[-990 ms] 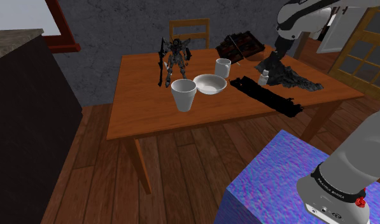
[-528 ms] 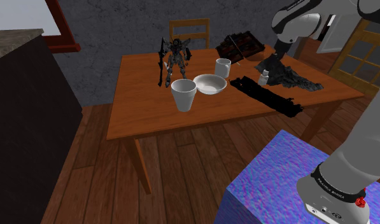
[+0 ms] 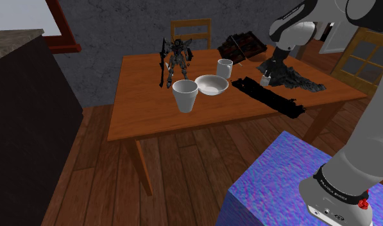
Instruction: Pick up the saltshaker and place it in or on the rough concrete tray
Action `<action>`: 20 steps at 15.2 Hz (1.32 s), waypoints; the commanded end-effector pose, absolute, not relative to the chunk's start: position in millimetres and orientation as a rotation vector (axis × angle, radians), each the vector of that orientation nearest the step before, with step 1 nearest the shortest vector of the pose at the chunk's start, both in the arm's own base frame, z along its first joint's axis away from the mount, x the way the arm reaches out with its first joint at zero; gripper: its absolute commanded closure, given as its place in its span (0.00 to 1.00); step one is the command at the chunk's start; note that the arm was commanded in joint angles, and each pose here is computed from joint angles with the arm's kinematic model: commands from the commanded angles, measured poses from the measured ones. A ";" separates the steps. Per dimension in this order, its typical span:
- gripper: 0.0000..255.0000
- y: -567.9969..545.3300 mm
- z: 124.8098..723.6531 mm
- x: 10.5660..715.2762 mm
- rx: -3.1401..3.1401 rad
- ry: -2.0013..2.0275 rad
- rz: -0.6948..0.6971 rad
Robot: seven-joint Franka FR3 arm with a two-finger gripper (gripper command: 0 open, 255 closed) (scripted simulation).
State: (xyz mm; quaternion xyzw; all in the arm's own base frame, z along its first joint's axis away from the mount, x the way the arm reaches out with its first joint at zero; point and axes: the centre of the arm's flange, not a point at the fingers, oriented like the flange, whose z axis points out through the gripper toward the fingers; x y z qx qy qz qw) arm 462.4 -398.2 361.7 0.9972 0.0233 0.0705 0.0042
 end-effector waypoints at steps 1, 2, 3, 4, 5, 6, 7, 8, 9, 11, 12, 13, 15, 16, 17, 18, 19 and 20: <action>0.00 -398.2 359.2 462.6 3.124 0.073 0.222; 0.00 -398.2 359.2 462.6 3.124 0.073 0.222; 0.00 -398.2 359.2 462.6 3.124 0.073 0.222; 0.00 -398.2 359.2 462.6 3.124 0.073 0.222; 0.00 -398.2 359.2 462.6 3.124 0.073 0.222; 0.00 -398.2 359.2 462.6 3.124 0.073 0.221; 1.00 -398.2 359.2 462.6 3.124 0.073 0.221; 1.00 -398.2 359.2 462.6 3.124 0.073 0.221; 1.00 -398.2 359.2 462.6 3.124 0.073 0.221; 1.00 -398.3 359.3 462.6 3.124 0.073 0.221; 1.00 -398.3 359.3 462.7 3.124 0.073 0.221; 1.00 -398.3 359.2 462.6 3.124 0.073 0.221; 1.00 -398.2 359.3 462.6 3.124 0.073 0.221; 1.00 -398.2 359.2 462.6 3.124 0.073 0.222; 1.00 -398.2 364.5 462.6 3.124 0.073 0.222; 1.00 -398.2 369.7 462.6 3.124 0.073 0.222; 1.00 -398.2 375.0 462.6 3.124 0.073 0.222; 1.00 -398.2 380.3 462.6 3.124 0.073 0.222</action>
